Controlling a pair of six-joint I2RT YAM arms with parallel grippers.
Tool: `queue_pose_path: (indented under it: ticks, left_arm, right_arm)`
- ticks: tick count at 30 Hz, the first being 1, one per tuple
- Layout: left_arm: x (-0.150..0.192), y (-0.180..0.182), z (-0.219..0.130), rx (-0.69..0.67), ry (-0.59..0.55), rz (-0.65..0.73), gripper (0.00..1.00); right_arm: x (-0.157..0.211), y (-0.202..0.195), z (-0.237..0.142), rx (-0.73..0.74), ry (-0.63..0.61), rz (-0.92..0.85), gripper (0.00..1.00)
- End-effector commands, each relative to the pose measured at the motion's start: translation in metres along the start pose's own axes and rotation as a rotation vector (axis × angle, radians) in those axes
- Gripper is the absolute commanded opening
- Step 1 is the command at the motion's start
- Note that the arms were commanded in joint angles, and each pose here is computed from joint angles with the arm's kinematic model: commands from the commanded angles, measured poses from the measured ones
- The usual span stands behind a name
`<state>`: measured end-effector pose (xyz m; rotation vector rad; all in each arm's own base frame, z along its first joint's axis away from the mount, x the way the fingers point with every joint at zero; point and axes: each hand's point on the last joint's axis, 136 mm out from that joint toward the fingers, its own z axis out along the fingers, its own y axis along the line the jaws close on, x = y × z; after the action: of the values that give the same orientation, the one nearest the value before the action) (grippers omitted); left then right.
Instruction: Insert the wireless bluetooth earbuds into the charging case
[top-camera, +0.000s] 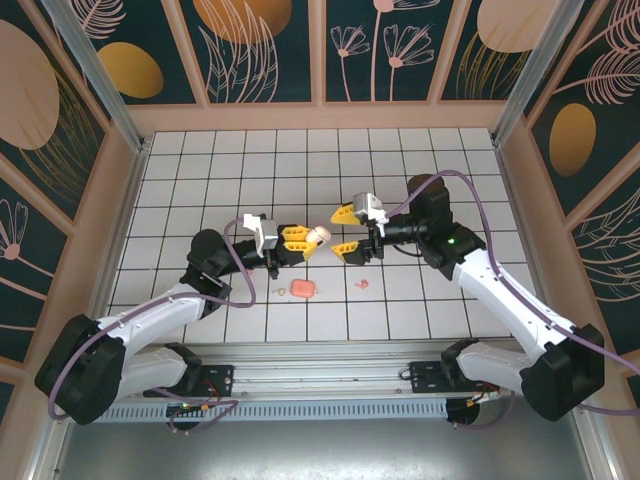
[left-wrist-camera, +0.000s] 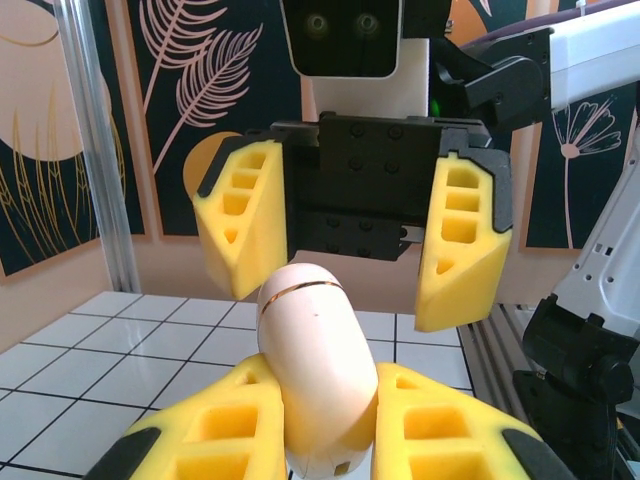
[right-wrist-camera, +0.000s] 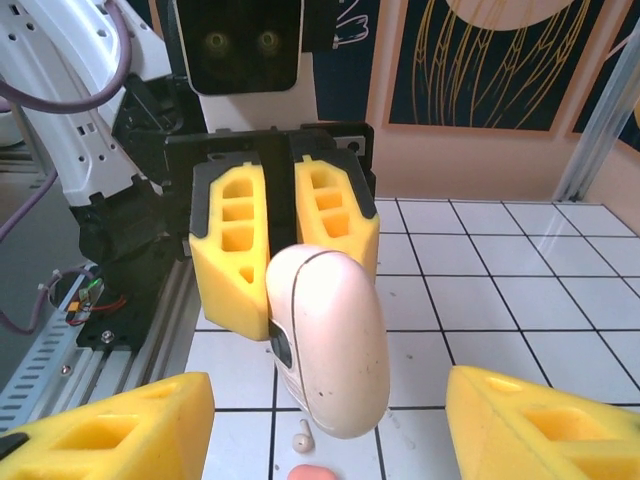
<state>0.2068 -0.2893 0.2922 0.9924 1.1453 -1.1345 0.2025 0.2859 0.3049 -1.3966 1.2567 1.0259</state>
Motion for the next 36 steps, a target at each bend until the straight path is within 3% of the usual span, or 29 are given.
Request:
queue_pose_path:
  ticks: [1,22,31,36]
  left_arm:
    - [-0.021,-0.008,-0.001,0.028,-0.048,0.050,0.12]
    - [-0.024,-0.009,0.000,0.035,-0.053,0.051,0.12]
    - [-0.026,-0.009,0.000,0.039,-0.056,0.047,0.12]
    - [-0.024,-0.008,0.000,0.032,-0.054,0.042,0.12]
  right_arm:
    - [-0.014,0.000,0.000,-0.036,-0.026,-0.041,0.62]
    - [-0.015,0.008,0.011,-0.166,-0.023,-0.031,0.39]
    - [-0.016,0.016,0.018,-0.210,-0.031,-0.036,0.41]
    - [-0.017,0.017,0.019,-0.225,-0.032,-0.032,0.35]
